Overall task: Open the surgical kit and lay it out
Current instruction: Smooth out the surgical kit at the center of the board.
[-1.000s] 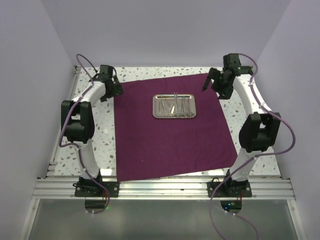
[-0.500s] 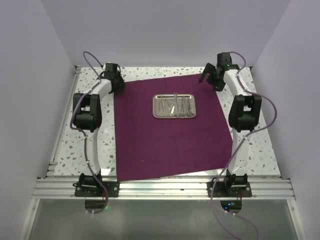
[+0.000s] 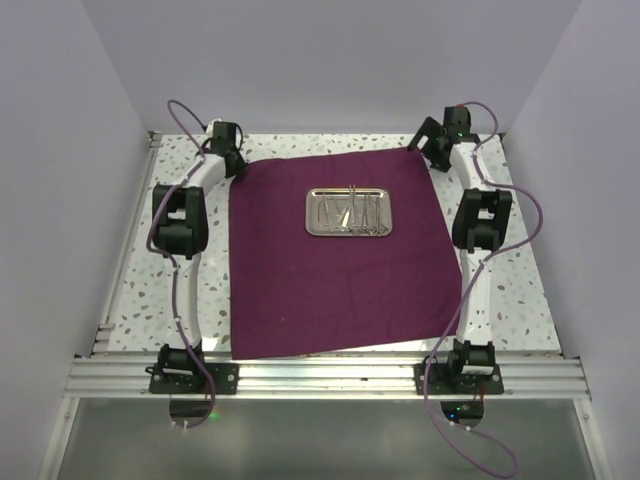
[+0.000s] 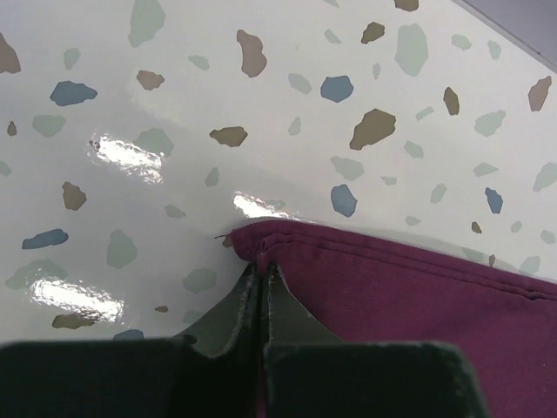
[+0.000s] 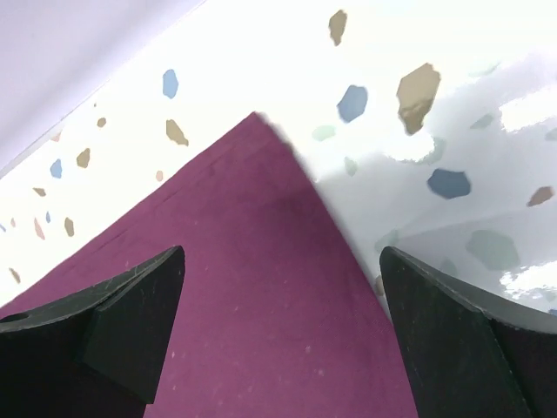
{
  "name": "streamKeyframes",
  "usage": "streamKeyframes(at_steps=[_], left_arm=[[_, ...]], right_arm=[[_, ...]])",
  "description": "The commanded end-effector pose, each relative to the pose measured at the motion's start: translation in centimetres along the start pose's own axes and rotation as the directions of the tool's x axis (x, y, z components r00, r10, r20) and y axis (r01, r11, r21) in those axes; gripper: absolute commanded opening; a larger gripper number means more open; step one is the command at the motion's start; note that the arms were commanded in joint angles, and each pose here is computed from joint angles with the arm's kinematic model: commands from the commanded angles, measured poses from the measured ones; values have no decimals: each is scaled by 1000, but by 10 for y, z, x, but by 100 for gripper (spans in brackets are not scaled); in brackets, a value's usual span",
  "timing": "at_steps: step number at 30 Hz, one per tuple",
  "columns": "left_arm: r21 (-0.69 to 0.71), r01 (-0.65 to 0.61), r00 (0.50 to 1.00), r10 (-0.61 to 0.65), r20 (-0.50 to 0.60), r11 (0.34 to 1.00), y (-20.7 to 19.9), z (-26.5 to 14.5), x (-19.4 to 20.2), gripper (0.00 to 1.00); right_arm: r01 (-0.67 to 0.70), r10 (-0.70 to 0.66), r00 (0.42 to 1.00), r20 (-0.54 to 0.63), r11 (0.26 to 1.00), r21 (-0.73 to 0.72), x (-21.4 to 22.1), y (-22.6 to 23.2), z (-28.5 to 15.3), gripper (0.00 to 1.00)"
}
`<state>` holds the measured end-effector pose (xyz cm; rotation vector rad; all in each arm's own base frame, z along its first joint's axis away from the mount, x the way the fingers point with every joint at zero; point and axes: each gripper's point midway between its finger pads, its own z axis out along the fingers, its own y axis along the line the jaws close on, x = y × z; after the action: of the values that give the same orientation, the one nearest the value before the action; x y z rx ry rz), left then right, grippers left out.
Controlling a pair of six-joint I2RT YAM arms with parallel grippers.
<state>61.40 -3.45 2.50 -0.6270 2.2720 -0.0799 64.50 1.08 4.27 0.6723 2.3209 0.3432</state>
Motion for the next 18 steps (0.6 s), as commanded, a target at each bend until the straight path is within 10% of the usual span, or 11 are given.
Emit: streamKeyframes(at_steps=[1, 6, 12, 16, 18], left_arm=[[17, -29, 996, 31, -85, 999, 3, 4, 24, 0], [44, -48, 996, 51, -71, 998, -10, 17, 10, 0], [84, -12, 998, 16, -53, 996, -20, 27, 4, 0], [110, 8, 999, -2, -53, 994, -28, 32, 2, 0], [123, 15, 999, -9, -47, 992, -31, 34, 1, 0]], right_arm=[[0, -2, 999, 32, 999, 48, 1, -14, 17, 98], [-13, 13, 1000, -6, 999, 43, 17, -21, 34, 91], [-24, 23, 997, -79, 1000, 0, 47, -13, 40, 50], [-27, 28, 996, -82, 1000, 10, 47, -13, 39, 0], [-20, 22, 997, -75, 999, 28, 43, -16, 36, 0]])
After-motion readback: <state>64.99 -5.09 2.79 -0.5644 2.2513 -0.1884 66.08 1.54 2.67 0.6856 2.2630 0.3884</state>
